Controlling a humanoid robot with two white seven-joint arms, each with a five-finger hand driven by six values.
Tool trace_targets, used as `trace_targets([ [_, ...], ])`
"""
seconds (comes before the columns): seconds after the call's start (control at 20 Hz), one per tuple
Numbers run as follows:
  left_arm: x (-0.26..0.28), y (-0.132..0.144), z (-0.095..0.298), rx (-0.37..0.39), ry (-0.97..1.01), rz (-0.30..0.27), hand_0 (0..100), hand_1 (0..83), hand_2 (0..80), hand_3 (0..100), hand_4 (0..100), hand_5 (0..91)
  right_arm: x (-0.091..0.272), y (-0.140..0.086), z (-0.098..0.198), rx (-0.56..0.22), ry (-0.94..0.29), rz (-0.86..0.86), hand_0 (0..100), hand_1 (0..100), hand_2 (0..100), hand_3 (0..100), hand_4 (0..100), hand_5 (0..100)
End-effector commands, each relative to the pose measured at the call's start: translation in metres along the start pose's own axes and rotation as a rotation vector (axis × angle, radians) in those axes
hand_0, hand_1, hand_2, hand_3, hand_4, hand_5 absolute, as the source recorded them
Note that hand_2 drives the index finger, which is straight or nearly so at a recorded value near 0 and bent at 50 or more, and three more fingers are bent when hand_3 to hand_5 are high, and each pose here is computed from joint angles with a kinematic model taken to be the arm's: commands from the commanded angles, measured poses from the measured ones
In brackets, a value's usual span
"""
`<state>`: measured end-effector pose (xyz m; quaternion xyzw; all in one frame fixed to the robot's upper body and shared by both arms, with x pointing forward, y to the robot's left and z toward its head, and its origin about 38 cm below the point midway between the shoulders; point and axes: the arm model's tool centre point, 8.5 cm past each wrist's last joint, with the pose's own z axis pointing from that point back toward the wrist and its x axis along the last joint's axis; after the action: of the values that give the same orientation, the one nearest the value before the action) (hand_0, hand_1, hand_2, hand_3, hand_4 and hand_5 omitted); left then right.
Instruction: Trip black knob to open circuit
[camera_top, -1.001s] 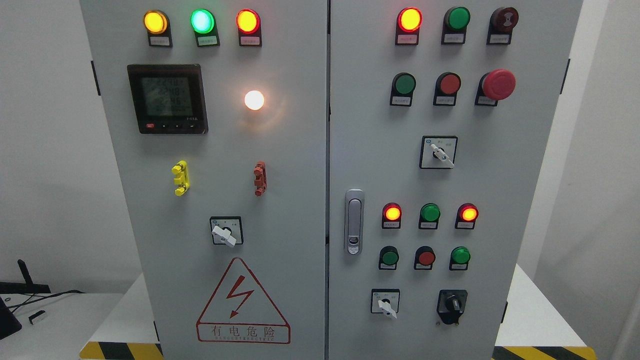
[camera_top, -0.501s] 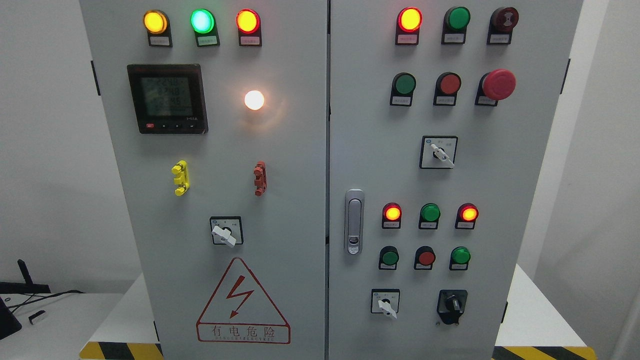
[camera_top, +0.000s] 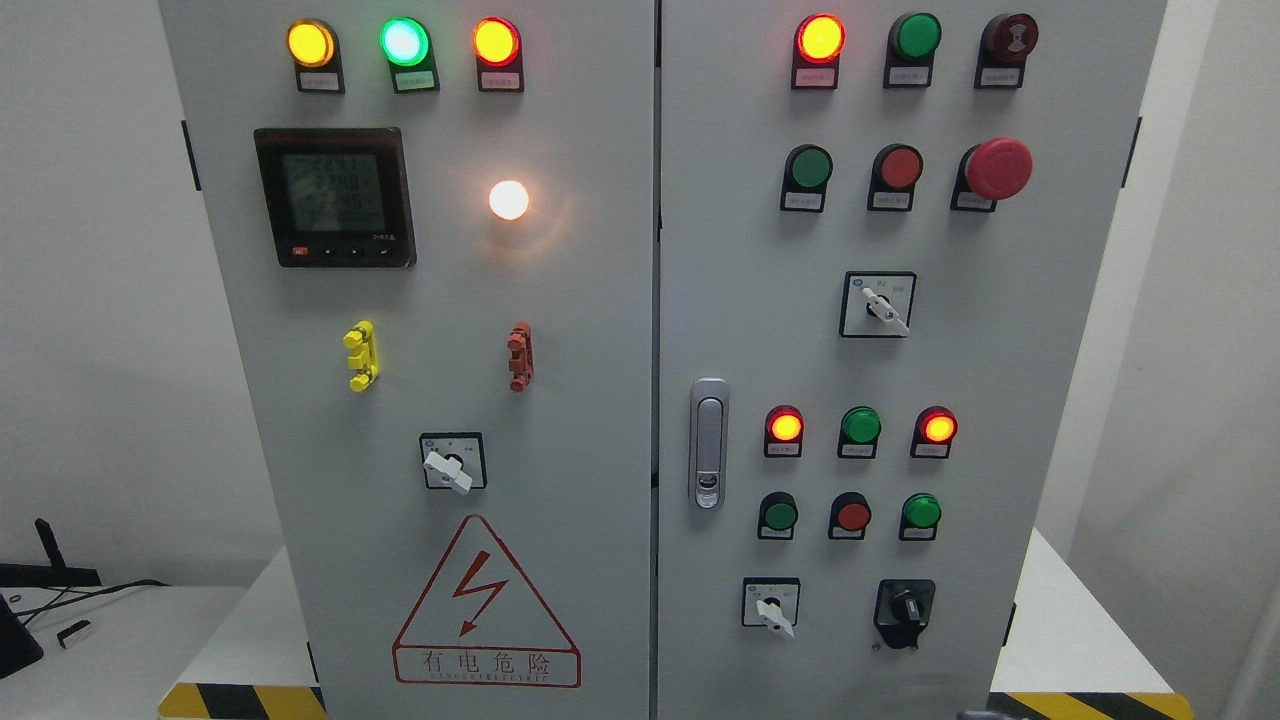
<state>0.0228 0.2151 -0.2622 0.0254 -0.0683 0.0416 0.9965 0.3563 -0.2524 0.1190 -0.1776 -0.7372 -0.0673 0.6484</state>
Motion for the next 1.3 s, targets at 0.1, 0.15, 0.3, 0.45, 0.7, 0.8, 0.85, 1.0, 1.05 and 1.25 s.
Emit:
trace_targets([
  [0.1,0.001,0.0,0.0,-0.005,-0.005,-0.03,12,38.9,0.0,0,0,0.0,-0.011,0.006,-0.019,-0.004,0.038,0.006,31,73,47,79,87,98],
  [0.15,0.0,0.0,0.0,-0.005,-0.003,-0.03,12,38.9,0.0,0,0,0.0,-0.01,0.006,-0.019,-0.005,0.036,0.005,31,73,47,79,87,98],
  [0.3,0.001,0.0,0.0,-0.005,-0.005,-0.03,12,38.9,0.0,0,0,0.0,-0.009,0.007,-0.021,-0.005,0.034,0.004,30,72,47,79,87,98],
  [0.45,0.001,0.0,0.0,-0.005,-0.005,-0.03,12,38.9,0.0,0,0,0.0,-0.005,0.008,-0.024,-0.006,0.024,0.001,28,72,47,79,87,98],
  [0.7,0.001,0.0,0.0,-0.005,-0.005,-0.03,12,38.9,0.0,0,0,0.0,0.003,0.01,-0.031,-0.008,0.002,-0.006,28,72,47,79,87,98],
  [0.8,0.001,0.0,0.0,-0.005,-0.005,-0.03,12,38.9,0.0,0,0,0.0,0.003,0.01,-0.034,-0.009,0.014,-0.004,27,71,47,79,87,98],
  [0.85,0.0,-0.001,0.0,-0.006,-0.003,-0.03,12,38.9,0.0,0,0,0.0,0.003,0.01,-0.035,-0.009,0.02,-0.002,27,71,47,79,87,98],
  [1.0,0.001,0.0,0.0,-0.005,-0.005,-0.03,12,38.9,0.0,0,0,0.0,0.005,0.012,-0.041,-0.012,0.017,-0.003,27,71,47,79,87,98],
  [1.05,0.0,0.0,0.0,-0.005,-0.003,-0.03,12,38.9,0.0,0,0,0.0,0.007,0.012,-0.043,-0.012,0.013,-0.005,27,71,47,79,87,98],
  [1.25,0.001,0.0,0.0,-0.005,-0.005,-0.03,12,38.9,0.0,0,0,0.0,0.013,0.014,-0.047,-0.012,-0.002,-0.01,26,72,46,79,87,98],
])
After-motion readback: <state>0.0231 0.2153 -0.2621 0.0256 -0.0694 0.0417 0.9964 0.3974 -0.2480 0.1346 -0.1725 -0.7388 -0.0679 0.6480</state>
